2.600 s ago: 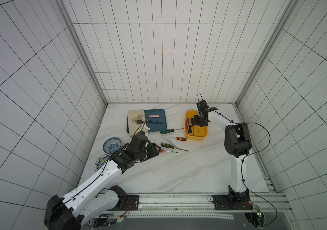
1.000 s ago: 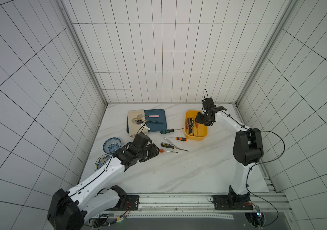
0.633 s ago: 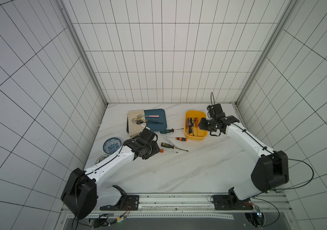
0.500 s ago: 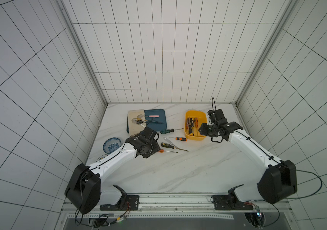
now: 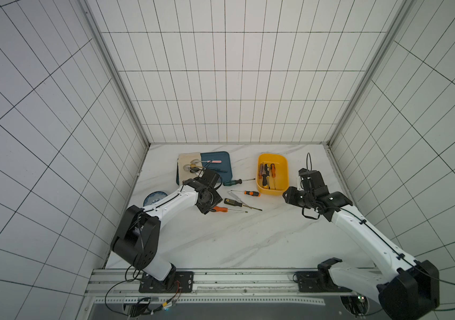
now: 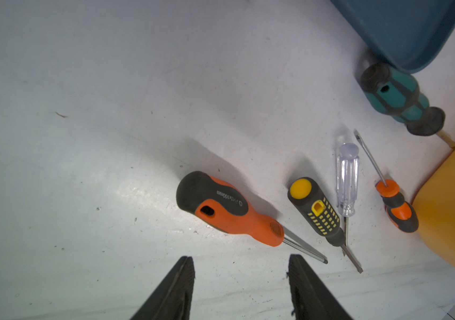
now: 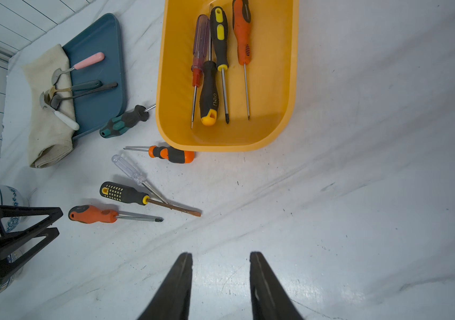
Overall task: Put the screwdriver on the desktop into the storage box
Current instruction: Pick up the screwdriver from the center of the board.
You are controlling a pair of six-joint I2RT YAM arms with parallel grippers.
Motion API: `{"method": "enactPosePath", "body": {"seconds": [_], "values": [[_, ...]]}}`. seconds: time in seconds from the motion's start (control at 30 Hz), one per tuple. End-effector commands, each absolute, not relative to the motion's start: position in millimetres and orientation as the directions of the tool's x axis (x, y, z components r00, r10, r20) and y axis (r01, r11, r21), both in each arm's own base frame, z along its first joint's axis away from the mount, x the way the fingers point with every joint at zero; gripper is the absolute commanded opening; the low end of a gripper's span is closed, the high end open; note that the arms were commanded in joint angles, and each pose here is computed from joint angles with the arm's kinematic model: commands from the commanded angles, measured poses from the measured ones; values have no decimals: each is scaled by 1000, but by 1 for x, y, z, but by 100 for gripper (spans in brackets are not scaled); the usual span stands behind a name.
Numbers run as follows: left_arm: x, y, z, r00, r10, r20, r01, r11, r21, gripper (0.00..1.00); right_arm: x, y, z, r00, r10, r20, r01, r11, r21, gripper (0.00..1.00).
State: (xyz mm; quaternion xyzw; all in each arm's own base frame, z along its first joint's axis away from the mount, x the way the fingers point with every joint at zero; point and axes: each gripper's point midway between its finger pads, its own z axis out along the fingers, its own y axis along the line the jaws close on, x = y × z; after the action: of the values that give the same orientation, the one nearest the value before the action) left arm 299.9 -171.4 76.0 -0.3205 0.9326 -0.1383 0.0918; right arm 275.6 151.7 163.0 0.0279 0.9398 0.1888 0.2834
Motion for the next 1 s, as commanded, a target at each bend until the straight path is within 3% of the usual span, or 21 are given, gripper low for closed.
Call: {"method": "enactPosePath", "body": {"seconds": [0.0, 0.77, 0.97], "values": [[304, -167, 72, -745, -664, -58, -627, 727, -280, 59, 269, 150, 154, -841, 169, -515, -40, 928, 369, 38], [302, -172, 29, -678, -731, 75, -728, 655, -204, 59, 263, 144, 138, -846, 185, -500, -11, 932, 363, 38], [298, -172, 23, -676, -731, 91, -732, 654, -191, 54, 263, 143, 135, -846, 189, -499, -4, 933, 361, 38]]}}
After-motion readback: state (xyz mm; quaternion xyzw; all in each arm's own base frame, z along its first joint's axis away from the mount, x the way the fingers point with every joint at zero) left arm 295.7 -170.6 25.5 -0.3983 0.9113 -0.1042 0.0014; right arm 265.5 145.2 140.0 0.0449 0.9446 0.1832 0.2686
